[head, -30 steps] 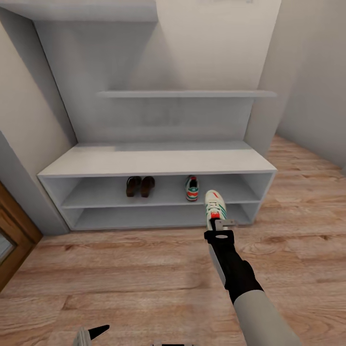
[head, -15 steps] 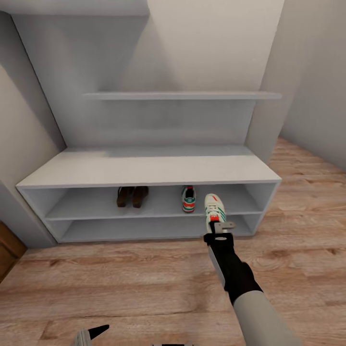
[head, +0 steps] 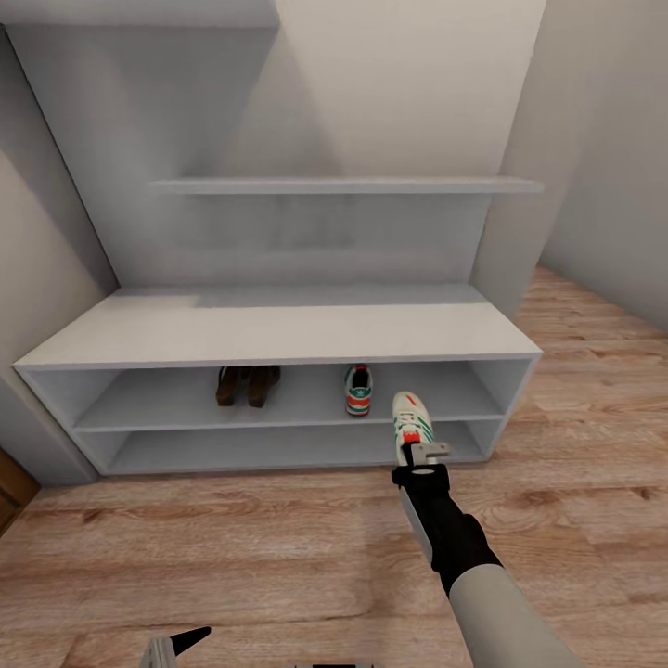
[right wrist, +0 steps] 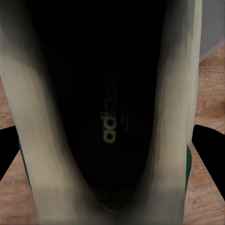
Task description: Pick up the two gym shoes and the two sandals from the corridor floor and place them onto the hallstand (shoe rack) in the corridor, making sure they are on the rack and not on the floor. Arrange them so the two gym shoes are next to each other and the two sandals are next to each other.
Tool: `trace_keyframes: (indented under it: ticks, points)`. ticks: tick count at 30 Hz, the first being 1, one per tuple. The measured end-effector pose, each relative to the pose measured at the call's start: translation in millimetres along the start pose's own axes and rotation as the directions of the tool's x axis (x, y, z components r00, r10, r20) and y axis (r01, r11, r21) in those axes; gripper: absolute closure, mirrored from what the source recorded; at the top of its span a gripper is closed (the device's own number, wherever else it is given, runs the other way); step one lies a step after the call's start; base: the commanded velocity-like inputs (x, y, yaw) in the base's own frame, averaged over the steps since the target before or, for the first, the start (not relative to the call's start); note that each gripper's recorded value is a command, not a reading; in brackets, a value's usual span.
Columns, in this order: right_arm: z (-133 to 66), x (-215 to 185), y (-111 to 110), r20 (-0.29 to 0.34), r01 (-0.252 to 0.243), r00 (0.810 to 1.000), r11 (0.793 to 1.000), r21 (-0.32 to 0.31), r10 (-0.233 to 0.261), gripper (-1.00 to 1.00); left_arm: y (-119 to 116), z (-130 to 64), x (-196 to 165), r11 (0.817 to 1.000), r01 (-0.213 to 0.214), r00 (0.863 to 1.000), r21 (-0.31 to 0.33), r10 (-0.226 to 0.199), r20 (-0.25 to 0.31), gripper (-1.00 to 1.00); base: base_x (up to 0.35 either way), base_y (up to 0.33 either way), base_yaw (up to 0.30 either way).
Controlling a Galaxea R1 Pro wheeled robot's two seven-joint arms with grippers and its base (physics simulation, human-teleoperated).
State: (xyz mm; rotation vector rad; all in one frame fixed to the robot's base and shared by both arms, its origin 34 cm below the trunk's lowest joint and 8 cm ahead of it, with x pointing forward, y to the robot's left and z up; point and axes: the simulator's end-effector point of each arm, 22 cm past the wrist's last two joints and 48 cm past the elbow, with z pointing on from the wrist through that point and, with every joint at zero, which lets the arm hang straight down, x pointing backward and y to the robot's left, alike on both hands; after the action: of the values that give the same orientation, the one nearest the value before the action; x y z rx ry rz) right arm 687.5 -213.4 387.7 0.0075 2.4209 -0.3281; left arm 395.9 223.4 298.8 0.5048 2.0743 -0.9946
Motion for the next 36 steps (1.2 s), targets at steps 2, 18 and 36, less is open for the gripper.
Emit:
trace_keyframes:
  ticks: [2, 18, 36]
  points:
    - [-0.2, -0.5, 0.0, 0.001, -0.001, 1.000, 1.000, 0.000, 0.001, 1.00, -0.2, 0.2, 0.1, 1.000, 0.000, 1.000, 0.001, 0.000, 0.000, -1.00, 0.001, 0.000, 0.000]
    - [-0.3, -0.2, -0.2, 0.001, 0.000, 1.000, 1.000, 0.001, 0.000, 1.00, -0.7, 0.3, 0.1, 1.000, 0.000, 1.000, 0.002, 0.000, 0.000, -1.00, 0.095, 0.000, 0.000]
    - [-0.4, -1.0, -0.7, 0.002, 0.001, 1.000, 1.000, 0.003, -0.001, 1.00, -1.1, 0.4, 1.1, 1.000, 0.002, 1.000, 0.003, -0.002, -0.003, -1.00, 0.150, 0.000, 0.000]
